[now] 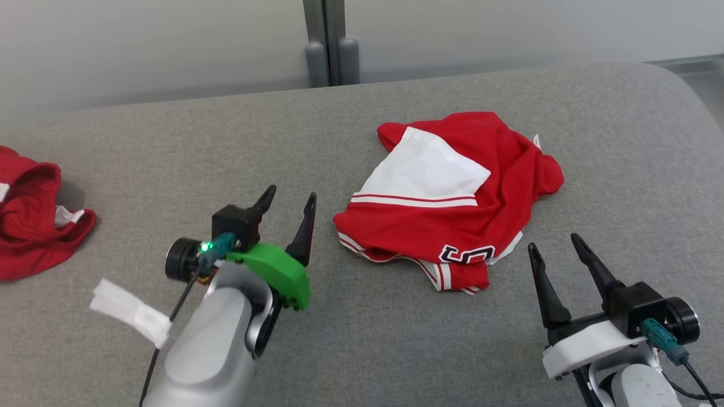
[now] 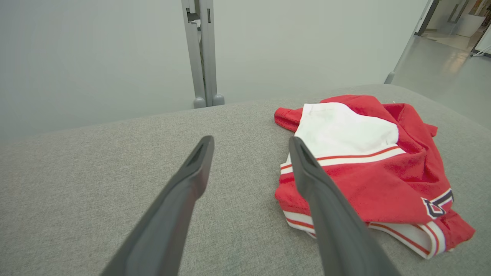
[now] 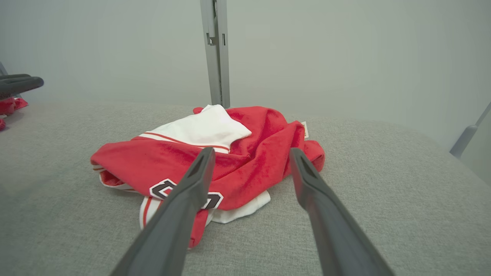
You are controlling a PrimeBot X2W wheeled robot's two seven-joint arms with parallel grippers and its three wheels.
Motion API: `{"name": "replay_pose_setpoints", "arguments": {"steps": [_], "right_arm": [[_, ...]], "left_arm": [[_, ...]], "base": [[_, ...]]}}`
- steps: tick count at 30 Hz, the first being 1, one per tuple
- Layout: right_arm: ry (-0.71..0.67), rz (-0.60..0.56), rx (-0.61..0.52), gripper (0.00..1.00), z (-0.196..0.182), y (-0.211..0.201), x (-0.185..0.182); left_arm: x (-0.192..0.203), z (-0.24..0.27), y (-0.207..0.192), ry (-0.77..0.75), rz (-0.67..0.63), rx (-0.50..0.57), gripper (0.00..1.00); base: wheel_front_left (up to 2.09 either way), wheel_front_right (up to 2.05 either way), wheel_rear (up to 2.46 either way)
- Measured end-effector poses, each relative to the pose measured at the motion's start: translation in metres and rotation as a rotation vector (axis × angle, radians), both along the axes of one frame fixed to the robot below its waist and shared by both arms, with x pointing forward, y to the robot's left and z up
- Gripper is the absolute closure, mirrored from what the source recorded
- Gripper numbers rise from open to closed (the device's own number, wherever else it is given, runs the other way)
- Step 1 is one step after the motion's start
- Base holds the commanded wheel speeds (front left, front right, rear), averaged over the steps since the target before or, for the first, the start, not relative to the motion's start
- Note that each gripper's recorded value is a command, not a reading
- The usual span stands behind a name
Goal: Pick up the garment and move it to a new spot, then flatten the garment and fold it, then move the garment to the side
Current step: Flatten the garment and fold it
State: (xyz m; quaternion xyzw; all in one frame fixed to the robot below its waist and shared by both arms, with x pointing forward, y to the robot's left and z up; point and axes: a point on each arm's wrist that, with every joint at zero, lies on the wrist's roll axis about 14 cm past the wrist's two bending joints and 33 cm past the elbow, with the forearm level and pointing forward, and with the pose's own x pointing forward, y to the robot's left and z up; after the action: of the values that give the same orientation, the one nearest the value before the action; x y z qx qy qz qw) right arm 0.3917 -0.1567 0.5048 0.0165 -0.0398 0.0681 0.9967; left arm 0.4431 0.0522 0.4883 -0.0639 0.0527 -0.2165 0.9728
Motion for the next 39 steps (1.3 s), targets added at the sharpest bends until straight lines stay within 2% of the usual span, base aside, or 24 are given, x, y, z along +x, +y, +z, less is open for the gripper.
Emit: {"name": "replay_pose_setpoints", "arguments": {"steps": [8, 15, 26, 27, 28, 29, 32, 33, 39], "right_arm": [[0.035, -0.029, -0.009, 0.00, -0.013, -0.011, 0.014], [0.074, -0.073, -0.016, 0.00, -0.028, -0.027, 0.019], [0.127, -0.119, -0.028, 0.00, -0.045, -0.044, 0.018], [0.129, -0.121, -0.029, 0.00, -0.046, -0.044, 0.018], [0.131, -0.123, -0.030, 0.00, -0.046, -0.045, 0.018], [0.131, -0.124, -0.029, 0.00, -0.046, -0.045, 0.018], [0.127, -0.120, -0.023, 0.00, -0.045, -0.044, 0.018], [0.125, -0.116, -0.022, 0.00, -0.044, -0.042, 0.018], [0.117, -0.113, -0.019, 0.00, -0.041, -0.041, 0.017]], "left_arm": [[0.043, -0.033, -0.051, 0.210, -0.157, 0.074, 0.00], [0.044, -0.073, -0.089, 0.357, -0.283, 0.124, 0.00], [0.053, -0.108, -0.112, 0.430, -0.360, 0.189, 0.00], [0.053, -0.109, -0.114, 0.428, -0.367, 0.196, 0.32], [0.053, -0.109, -0.115, 0.430, -0.372, 0.197, 0.53], [0.052, -0.110, -0.115, 0.438, -0.374, 0.200, 0.66], [0.048, -0.118, -0.109, 0.455, -0.388, 0.279, 0.80], [0.048, -0.119, -0.108, 0.455, -0.393, 0.301, 1.00], [0.043, -0.120, -0.108, 0.447, -0.418, 0.352, 1.00]], "base": [[0.00, 0.00, 0.00], [0.00, 0.00, 0.00], [0.00, 0.00, 0.00], [0.00, 0.00, 0.00], [0.00, 0.00, 0.00], [0.00, 0.00, 0.00], [0.00, 0.00, 0.00], [0.00, 0.00, 0.00], [0.00, 0.00, 0.00]]}}
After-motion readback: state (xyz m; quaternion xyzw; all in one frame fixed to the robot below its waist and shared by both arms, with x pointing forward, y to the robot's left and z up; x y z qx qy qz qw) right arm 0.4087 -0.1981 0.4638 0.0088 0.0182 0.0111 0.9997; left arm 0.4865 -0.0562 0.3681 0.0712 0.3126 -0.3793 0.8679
